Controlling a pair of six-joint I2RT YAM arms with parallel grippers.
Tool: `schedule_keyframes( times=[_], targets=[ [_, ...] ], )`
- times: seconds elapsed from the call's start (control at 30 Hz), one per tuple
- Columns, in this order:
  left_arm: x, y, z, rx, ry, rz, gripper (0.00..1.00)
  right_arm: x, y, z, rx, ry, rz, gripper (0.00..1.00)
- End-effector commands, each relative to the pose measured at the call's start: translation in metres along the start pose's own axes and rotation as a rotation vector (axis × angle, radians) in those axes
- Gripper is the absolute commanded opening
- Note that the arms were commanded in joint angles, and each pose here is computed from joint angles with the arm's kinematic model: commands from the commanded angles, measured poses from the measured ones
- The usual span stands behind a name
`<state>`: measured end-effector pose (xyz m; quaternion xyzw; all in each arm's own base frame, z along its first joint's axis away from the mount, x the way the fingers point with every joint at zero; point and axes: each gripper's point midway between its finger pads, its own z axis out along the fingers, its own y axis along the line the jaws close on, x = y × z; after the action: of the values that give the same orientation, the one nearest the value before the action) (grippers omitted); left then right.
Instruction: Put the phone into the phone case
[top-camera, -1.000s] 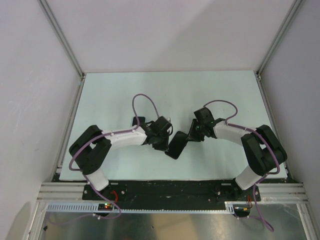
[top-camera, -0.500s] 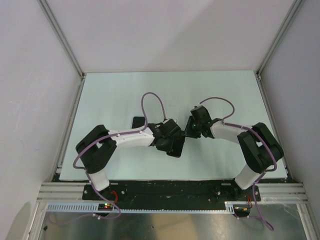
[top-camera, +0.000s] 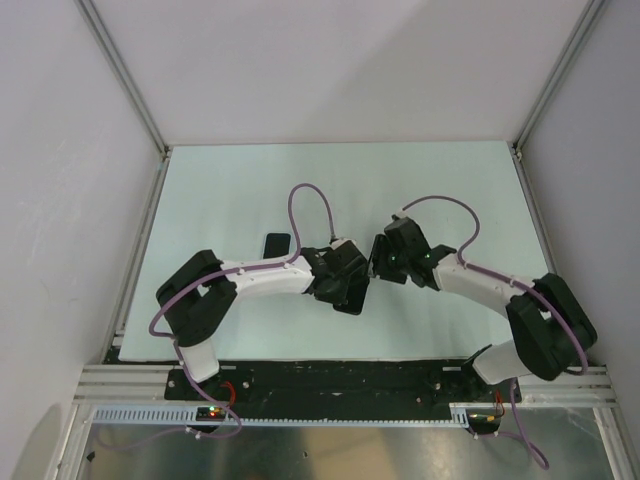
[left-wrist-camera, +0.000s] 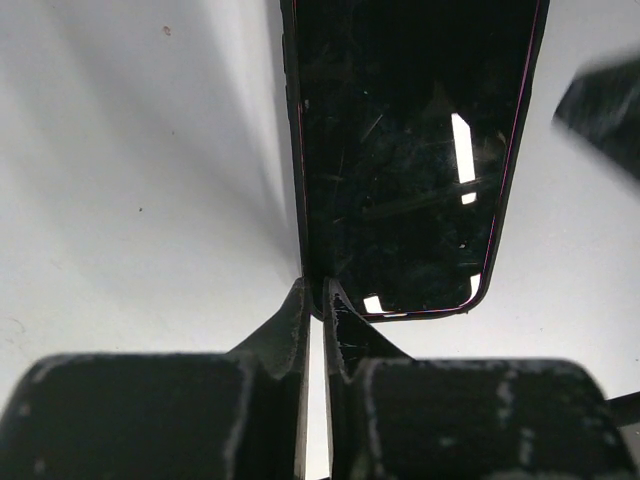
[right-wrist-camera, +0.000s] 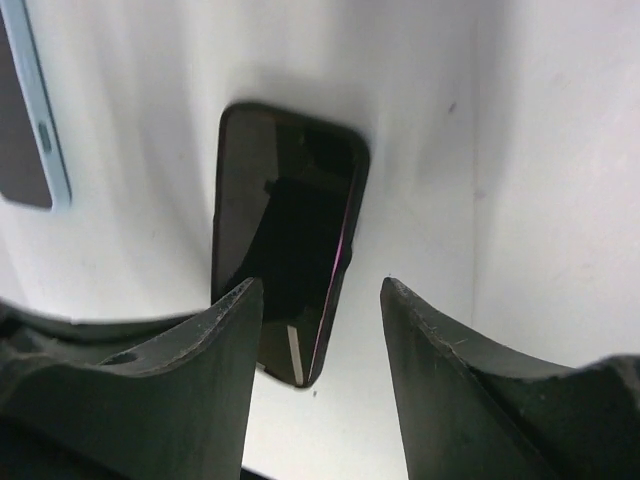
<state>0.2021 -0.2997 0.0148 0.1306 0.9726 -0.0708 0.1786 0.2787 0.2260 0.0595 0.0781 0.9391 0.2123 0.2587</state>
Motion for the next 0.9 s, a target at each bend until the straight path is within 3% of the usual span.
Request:
schedule_keyframes(
  times=[0.0,0.5,0.87],
  targets=[
    [0.053,0.019,0.034,-0.090,0.153,0.030,0.05,0.041,0.009,-0.011,-0.047,0.071,0.003,0.56],
    [0.050,0.014,0.035,-0.076,0.152,0.033,0.03,0.106,0.017,0.000,-0.044,0.160,-0.010,0.47],
    [0.050,0.011,0.036,-0.068,0.156,0.033,0.02,0.119,-0.015,0.008,0.115,0.152,-0.113,0.40]
  ],
)
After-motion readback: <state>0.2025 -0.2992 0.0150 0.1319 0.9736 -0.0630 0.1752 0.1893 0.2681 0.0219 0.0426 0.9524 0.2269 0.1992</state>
